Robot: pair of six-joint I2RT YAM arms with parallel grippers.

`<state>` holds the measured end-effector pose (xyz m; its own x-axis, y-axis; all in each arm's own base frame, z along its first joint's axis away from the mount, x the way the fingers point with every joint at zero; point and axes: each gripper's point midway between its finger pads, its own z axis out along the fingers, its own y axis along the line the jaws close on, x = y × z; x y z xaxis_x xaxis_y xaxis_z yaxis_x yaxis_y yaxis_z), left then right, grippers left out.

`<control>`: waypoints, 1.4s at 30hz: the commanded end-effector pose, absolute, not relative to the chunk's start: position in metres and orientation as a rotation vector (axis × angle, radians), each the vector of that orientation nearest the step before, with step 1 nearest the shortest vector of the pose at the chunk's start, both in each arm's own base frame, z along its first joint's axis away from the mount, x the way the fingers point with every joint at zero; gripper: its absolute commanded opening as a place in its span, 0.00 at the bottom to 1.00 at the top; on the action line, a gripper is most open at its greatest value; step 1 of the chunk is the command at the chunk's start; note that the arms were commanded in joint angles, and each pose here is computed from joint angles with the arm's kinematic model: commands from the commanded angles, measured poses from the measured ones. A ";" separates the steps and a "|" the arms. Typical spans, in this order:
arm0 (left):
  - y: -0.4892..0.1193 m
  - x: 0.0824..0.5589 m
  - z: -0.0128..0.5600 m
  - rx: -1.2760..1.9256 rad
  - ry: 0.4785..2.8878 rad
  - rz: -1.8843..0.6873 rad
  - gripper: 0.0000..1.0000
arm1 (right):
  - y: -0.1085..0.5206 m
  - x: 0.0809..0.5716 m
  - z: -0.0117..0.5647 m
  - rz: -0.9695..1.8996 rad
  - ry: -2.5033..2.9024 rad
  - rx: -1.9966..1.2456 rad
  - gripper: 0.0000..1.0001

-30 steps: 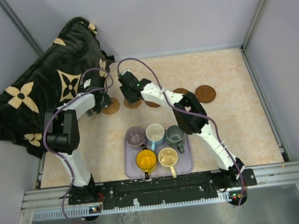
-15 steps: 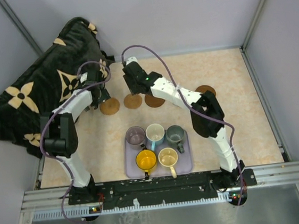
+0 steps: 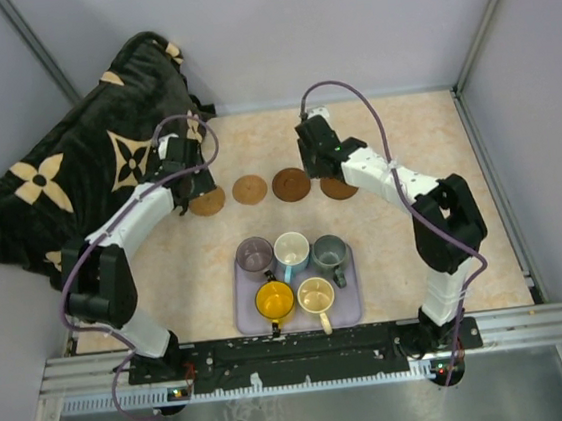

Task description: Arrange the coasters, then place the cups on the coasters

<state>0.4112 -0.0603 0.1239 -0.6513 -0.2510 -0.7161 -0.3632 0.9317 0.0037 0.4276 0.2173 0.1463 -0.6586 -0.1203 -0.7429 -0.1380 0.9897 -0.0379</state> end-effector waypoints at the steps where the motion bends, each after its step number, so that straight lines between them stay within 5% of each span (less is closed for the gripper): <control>1: -0.069 0.402 0.120 -0.364 2.325 0.142 0.99 | 0.208 0.417 0.154 -0.011 2.266 -0.155 0.46; 19: -0.098 0.390 0.091 -0.304 2.404 0.040 0.99 | 0.163 0.393 0.106 -0.024 2.410 0.008 0.44; 30: -0.094 0.379 0.103 -0.307 2.379 0.051 0.99 | 0.155 0.364 0.077 -0.020 2.486 0.018 0.61; 42: -0.083 0.372 0.098 -0.328 2.396 0.122 0.99 | 0.159 0.372 0.052 -0.004 2.552 0.065 0.60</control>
